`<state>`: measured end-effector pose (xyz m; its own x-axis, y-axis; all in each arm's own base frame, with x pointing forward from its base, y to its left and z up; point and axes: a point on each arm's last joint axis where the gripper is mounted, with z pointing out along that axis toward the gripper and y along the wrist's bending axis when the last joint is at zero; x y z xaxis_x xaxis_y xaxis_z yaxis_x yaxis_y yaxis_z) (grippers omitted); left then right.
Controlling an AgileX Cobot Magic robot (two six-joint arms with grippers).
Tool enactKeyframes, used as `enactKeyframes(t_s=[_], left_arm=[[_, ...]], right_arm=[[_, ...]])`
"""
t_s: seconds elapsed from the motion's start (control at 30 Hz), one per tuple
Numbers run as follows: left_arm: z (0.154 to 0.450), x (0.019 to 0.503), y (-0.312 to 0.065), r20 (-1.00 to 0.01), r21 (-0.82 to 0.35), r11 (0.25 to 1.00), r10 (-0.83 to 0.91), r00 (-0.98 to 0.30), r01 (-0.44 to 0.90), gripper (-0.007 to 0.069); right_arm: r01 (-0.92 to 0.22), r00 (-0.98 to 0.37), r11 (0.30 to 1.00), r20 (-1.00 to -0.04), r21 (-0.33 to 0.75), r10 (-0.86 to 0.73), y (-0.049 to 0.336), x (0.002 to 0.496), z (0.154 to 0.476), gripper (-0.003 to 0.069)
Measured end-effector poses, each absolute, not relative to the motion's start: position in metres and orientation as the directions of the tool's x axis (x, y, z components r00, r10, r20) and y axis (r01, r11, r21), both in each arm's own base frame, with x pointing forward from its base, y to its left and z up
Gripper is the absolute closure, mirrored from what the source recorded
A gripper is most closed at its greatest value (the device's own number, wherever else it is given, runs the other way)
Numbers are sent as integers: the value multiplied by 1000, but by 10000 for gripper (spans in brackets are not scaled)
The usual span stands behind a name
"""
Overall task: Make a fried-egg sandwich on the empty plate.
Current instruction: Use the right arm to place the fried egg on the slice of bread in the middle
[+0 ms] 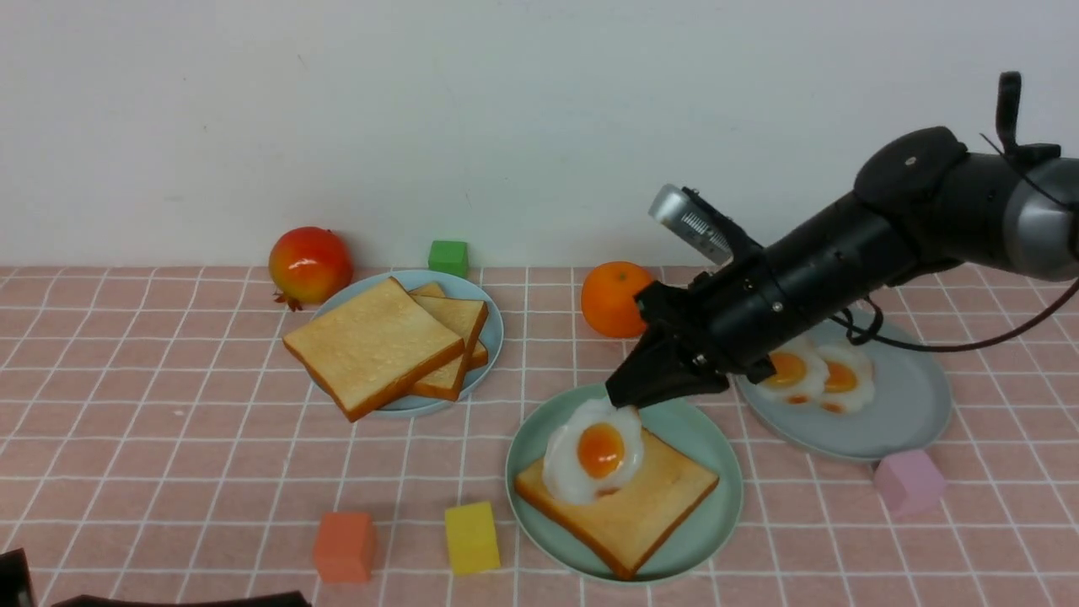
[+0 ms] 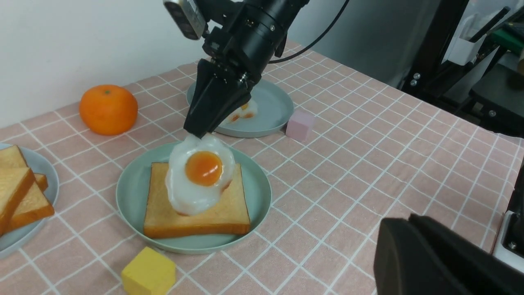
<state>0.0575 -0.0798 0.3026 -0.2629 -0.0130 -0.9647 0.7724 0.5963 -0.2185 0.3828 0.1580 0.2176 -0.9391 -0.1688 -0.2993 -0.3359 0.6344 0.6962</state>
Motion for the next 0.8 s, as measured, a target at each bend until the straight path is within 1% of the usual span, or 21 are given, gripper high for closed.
enactKeyframes(t_s=[0.1, 0.33, 0.67, 0.8], left_arm=[[303, 58, -80, -965, -218, 596, -12, -263, 772, 569], [303, 58, -80, -965, -218, 596, -12, -263, 772, 567], [303, 58, -80, -965, -218, 596, -12, -263, 772, 563], [303, 58, -80, -965, -218, 596, -12, -263, 772, 560]], right_arm=[[-333, -940, 648, -297, 685, -169, 156, 385, 213, 575], [-295, -954, 665, -252, 686, -163, 155, 391, 189, 575], [-309, -948, 693, -275, 651, -164, 153, 394, 185, 575], [-321, -943, 706, -279, 631, -180, 151, 394, 184, 555]])
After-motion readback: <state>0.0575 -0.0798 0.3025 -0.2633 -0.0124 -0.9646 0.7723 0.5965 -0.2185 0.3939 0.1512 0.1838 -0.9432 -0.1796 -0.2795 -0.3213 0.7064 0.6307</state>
